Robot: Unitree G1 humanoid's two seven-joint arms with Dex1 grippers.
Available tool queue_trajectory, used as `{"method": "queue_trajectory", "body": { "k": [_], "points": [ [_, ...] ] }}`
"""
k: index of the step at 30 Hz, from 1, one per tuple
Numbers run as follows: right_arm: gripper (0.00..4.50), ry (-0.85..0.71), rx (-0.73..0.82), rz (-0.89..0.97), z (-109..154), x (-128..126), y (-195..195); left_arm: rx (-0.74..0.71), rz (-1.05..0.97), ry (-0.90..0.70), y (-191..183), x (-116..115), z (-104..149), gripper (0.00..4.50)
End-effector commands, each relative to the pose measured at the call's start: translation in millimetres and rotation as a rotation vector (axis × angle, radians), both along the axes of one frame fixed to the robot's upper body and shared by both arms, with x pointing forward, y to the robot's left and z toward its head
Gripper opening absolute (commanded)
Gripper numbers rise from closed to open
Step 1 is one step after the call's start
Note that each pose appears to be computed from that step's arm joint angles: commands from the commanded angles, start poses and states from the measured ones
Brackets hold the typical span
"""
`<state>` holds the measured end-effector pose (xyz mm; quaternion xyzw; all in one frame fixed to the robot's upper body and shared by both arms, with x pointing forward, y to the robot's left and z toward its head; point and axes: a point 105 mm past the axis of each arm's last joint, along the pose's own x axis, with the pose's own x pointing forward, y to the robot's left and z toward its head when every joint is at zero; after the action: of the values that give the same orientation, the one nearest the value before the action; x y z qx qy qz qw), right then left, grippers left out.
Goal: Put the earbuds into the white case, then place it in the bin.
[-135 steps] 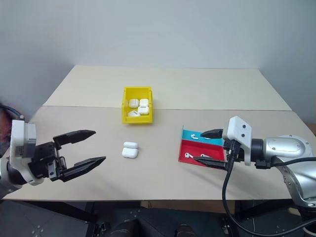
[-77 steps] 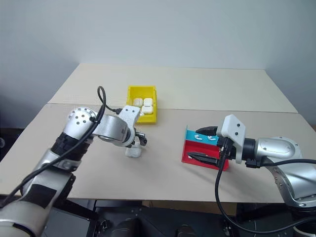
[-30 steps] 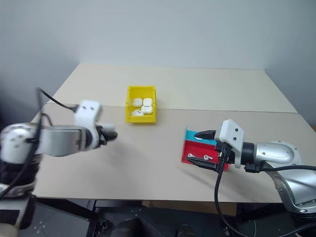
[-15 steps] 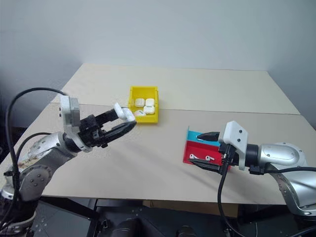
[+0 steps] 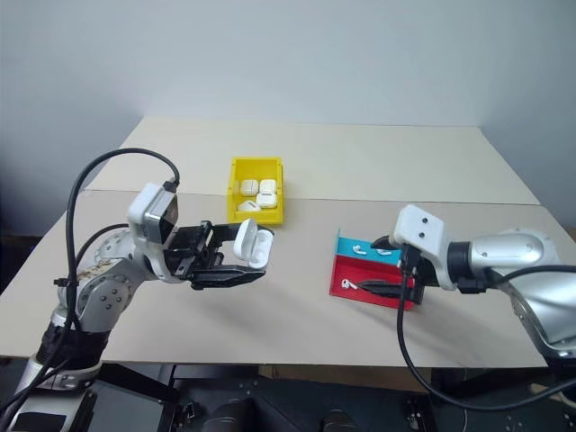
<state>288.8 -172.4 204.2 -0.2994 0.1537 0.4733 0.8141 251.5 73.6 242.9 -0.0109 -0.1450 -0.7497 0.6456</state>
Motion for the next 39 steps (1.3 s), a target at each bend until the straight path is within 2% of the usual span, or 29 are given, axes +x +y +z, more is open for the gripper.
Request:
{"method": "queue_trajectory", "body": {
  "k": [1, 7, 18, 21, 23, 30, 39],
  "points": [
    [4.50, 0.025, -0.064, -0.033, -2.8, 9.9, 2.0, -0.052, -0.031, -0.049, -8.5, 0.0, 11.2, 2.79],
    [4.50, 0.084, -0.159, -0.070, -29.0, 28.2, 8.8, -0.143, -0.039, -0.042, -25.4, 1.9, 14.1, 2.79],
    [4.50, 0.175, -0.297, -0.073, -44.2, 44.9, 17.1, -0.209, 0.002, -0.045, -30.4, -0.6, 15.0, 2.79],
    [3.93, 0.207, -0.324, -0.054, -50.6, 46.6, 22.2, -0.210, 0.010, -0.040, -30.3, -0.6, 14.5, 2.79],
    [3.31, 0.214, -0.345, -0.044, -55.1, 47.2, 24.7, -0.203, 0.021, -0.038, -29.5, -0.4, 12.5, 2.79],
    [3.31, 0.209, -0.396, -0.055, -63.9, 53.2, 25.6, -0.192, 0.036, -0.015, -25.3, -1.7, 9.9, 2.79],
    [3.31, 0.229, -0.375, -0.060, -67.6, 54.9, 27.6, -0.184, 0.054, -0.012, -23.9, -2.8, 9.3, 2.79]
  ]
}}
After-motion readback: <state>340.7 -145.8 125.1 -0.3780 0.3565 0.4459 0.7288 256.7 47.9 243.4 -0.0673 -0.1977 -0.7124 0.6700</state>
